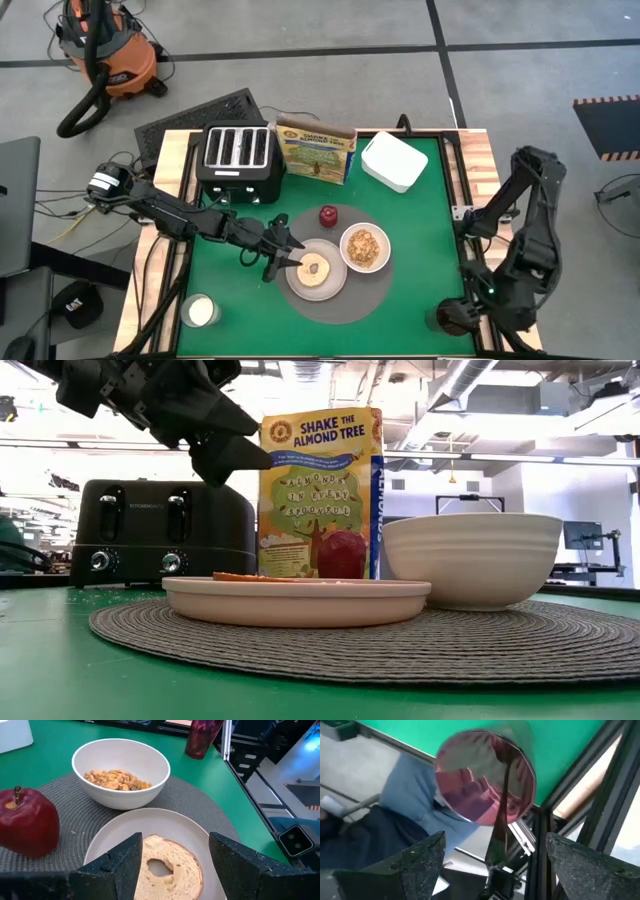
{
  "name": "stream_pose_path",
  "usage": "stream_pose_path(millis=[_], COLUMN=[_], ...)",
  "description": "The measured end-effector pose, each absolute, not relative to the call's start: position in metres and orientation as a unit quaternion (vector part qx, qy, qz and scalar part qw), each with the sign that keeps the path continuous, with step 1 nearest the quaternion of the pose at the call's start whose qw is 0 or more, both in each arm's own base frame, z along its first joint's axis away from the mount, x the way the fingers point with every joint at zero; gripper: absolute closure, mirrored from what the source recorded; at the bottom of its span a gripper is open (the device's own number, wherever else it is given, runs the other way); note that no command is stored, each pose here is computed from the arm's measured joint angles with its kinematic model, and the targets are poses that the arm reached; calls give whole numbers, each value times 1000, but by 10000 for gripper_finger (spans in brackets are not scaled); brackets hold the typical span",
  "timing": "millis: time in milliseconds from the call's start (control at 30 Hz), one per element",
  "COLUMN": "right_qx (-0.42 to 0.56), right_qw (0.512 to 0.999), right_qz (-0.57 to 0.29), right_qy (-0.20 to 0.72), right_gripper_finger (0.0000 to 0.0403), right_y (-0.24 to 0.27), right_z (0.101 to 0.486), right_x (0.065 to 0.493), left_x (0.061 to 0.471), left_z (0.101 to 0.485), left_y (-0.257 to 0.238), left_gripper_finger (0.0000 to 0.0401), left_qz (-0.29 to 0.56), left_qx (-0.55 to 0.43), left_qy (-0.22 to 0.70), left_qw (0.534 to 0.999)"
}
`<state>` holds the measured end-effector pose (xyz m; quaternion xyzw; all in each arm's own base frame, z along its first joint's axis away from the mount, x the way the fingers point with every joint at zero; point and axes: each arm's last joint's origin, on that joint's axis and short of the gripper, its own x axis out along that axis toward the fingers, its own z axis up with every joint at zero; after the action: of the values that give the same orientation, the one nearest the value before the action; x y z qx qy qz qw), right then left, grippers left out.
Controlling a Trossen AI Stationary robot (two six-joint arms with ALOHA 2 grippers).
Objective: Arrange a breakfast setting
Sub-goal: Put the spoon on the table surface to the right of the white bowl
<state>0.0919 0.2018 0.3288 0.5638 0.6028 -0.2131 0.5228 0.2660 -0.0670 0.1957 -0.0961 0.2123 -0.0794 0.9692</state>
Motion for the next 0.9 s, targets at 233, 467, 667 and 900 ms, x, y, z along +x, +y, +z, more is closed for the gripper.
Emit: stream_pose_path(millis=[233,467,667,900], right_qx=[551,550,546,546], right_qw=[476,462,462,461], right_qz=[-225,-227,-227,-229], right_qy=[648,658,661,661], right_gripper_finger=[33,45,104,156], right_y=[220,232,232,232], right_z=[317,308,307,307], right_x=[101,111,112,112], left_x=[266,266,267,267], left_z=[196,197,198,199], left_y=[-68,-68,-68,-68], left_gripper_finger=[187,187,187,187], left_qz=[-82,-84,-84,-85], left_qx=[-95,-93,-94,-94], left_qy=[213,204,199,196], left_qw=[969,971,972,972])
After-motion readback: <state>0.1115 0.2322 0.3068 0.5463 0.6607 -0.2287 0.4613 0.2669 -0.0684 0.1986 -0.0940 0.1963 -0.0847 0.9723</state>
